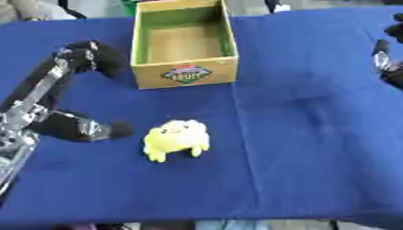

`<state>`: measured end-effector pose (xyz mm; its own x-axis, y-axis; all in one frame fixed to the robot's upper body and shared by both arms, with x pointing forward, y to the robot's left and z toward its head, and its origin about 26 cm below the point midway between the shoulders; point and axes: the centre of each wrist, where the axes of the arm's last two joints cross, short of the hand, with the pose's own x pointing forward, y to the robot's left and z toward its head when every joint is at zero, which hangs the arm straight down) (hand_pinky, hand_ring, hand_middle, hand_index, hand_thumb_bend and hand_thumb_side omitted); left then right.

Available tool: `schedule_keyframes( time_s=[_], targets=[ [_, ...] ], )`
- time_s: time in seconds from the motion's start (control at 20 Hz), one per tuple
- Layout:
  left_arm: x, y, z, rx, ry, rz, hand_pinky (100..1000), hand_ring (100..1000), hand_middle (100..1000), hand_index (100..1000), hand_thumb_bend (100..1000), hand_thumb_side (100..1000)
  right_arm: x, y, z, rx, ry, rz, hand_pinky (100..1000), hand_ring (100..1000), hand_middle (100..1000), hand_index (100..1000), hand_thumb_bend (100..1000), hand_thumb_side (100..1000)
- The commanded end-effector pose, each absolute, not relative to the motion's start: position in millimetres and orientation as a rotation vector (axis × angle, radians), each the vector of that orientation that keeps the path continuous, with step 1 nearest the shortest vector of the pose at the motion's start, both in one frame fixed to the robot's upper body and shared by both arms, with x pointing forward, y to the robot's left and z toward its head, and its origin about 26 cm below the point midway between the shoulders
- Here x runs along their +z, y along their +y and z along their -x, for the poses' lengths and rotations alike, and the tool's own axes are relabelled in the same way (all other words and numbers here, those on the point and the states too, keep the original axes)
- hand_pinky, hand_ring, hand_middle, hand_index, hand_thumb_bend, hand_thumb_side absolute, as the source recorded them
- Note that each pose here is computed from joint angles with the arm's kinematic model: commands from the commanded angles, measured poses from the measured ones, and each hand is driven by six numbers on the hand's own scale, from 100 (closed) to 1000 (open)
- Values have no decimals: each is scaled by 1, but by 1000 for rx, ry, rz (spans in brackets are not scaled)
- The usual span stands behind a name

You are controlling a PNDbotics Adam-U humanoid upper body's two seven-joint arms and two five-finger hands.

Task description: Pick up objects on the table and place them in the box.

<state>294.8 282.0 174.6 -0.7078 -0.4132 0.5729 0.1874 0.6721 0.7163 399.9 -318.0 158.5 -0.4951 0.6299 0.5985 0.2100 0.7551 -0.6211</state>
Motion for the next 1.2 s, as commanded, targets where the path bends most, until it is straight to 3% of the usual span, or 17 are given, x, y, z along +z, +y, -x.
schedule_keyframes(
  time_s=[0.05, 0.5, 0.55, 0.6, 1.2],
  targets=[
    [177, 283, -296, -1105, -2085, -166, 626, 678, 709, 726, 791, 318, 174, -319, -400, 614, -2107, 648, 839, 796, 694, 879, 100, 241],
    [172, 275, -304, -1274, -1916, -312, 627, 673, 707, 728, 813, 274, 174, -318, -400, 616, -2109, 641, 839, 796, 694, 879, 100, 241],
    [171, 273, -305, -1286, -1902, -338, 632, 675, 707, 732, 829, 236, 174, -317, -400, 616, -2109, 640, 839, 796, 694, 879, 100, 241],
    [170, 272, -306, -1304, -1890, -371, 634, 675, 707, 732, 833, 273, 173, -317, -400, 617, -2109, 639, 839, 796, 694, 879, 100, 241],
    [150, 247, -323, -1378, -1851, -561, 639, 677, 714, 747, 873, 262, 173, -315, -400, 618, -2110, 631, 839, 796, 694, 879, 100, 241]
  ],
)
